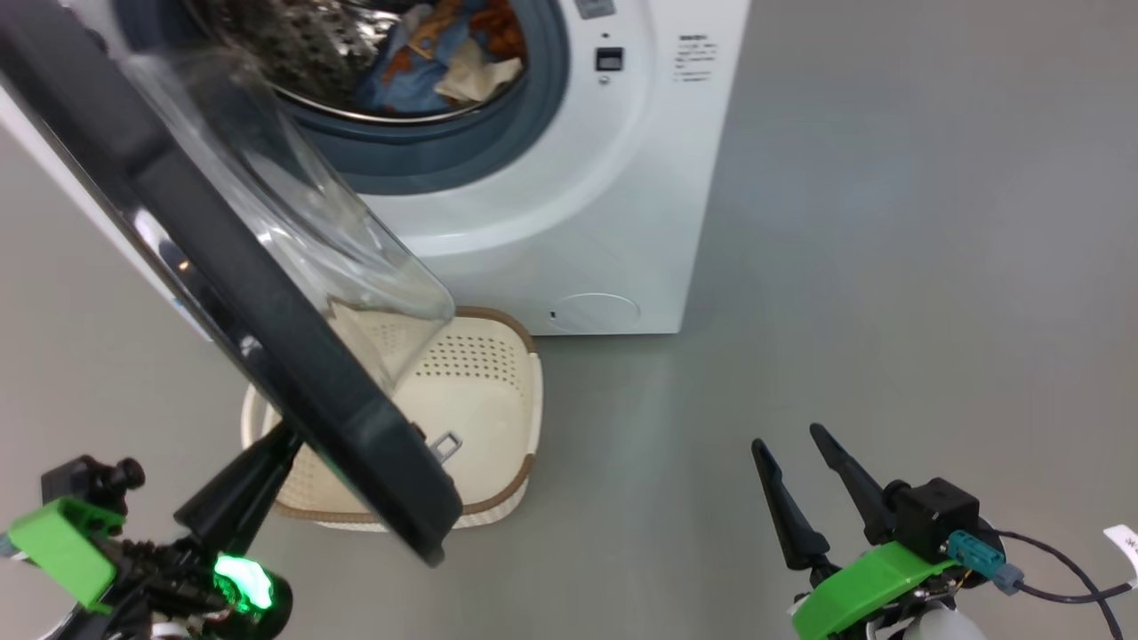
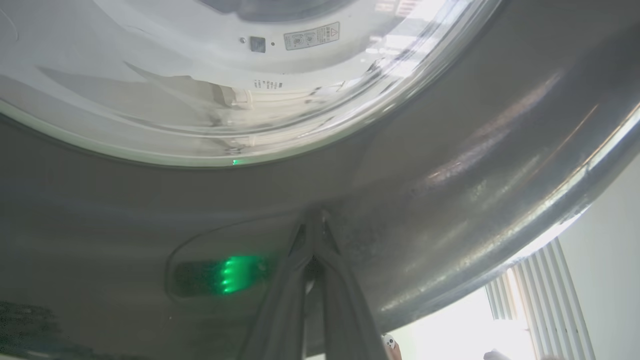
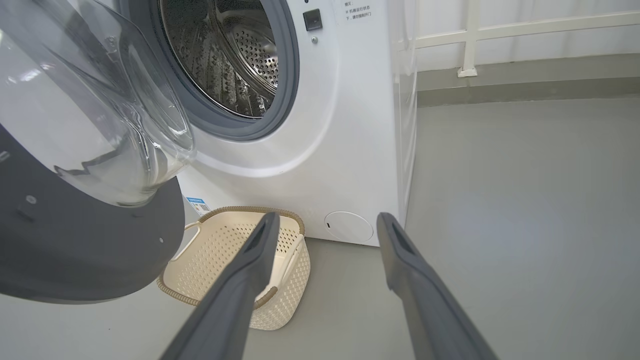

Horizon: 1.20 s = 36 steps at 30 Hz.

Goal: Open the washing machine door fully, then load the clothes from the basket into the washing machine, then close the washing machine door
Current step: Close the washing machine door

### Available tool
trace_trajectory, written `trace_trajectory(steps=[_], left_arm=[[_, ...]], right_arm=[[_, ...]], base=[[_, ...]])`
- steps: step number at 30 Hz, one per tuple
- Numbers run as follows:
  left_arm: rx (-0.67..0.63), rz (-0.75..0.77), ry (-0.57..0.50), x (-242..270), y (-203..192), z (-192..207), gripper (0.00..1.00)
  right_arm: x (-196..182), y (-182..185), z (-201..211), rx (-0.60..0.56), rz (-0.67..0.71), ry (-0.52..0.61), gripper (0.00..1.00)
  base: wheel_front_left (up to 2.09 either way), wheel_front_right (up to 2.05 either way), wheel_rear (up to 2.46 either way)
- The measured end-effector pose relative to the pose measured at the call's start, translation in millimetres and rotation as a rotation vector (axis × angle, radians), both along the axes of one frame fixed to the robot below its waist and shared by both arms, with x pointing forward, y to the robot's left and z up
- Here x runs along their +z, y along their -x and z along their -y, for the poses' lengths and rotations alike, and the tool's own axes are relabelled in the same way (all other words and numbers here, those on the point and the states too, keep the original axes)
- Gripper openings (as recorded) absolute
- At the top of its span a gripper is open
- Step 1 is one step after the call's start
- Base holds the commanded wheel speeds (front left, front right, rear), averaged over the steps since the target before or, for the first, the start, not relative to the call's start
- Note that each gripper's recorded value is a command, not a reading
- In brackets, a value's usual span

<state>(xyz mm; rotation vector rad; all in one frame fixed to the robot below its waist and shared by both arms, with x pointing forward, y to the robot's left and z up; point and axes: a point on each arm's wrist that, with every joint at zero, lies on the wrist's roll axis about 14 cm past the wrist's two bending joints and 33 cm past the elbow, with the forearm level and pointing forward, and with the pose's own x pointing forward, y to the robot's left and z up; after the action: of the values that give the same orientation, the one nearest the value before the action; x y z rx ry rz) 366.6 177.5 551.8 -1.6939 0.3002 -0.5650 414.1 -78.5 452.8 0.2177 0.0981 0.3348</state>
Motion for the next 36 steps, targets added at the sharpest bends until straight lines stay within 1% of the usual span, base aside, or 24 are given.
trace_trajectory(steps=[6, 18, 22, 28, 36], left_arm=[[-0.031, 0.046, 0.047, 8.5, -28.0, 21.4, 0.0], [-0.094, 0.06, 0.075, 8.2, -84.4, 68.9, 0.0], [-0.105, 0.056, 0.076, 5.5, -95.0, 79.0, 0.0], [-0.097, 0.038, 0.075, -0.9, -100.2, 81.7, 0.0], [-0.012, 0.042, 0.063, 5.0, -98.0, 62.5, 0.0]], right_arm=[[4.3, -3.5, 24.4, -0.07, 0.014, 0.005, 1.0], [-3.8, 9.5, 77.4, -0.222, -0.017, 0.019, 1.0], [-6.0, 13.5, 89.5, -0.258, -0.026, 0.022, 1.0], [-7.2, 15.6, 98.0, -0.283, -0.03, 0.026, 1.0], [1.0, 13.4, 91.4, -0.27, -0.009, -0.002, 1.0]], base=[[0.0, 0.0, 0.0], [0.0, 0.0, 0.0], [0.0, 0.0, 0.0], [0.0, 0.0, 0.0], [0.0, 0.0, 0.0]])
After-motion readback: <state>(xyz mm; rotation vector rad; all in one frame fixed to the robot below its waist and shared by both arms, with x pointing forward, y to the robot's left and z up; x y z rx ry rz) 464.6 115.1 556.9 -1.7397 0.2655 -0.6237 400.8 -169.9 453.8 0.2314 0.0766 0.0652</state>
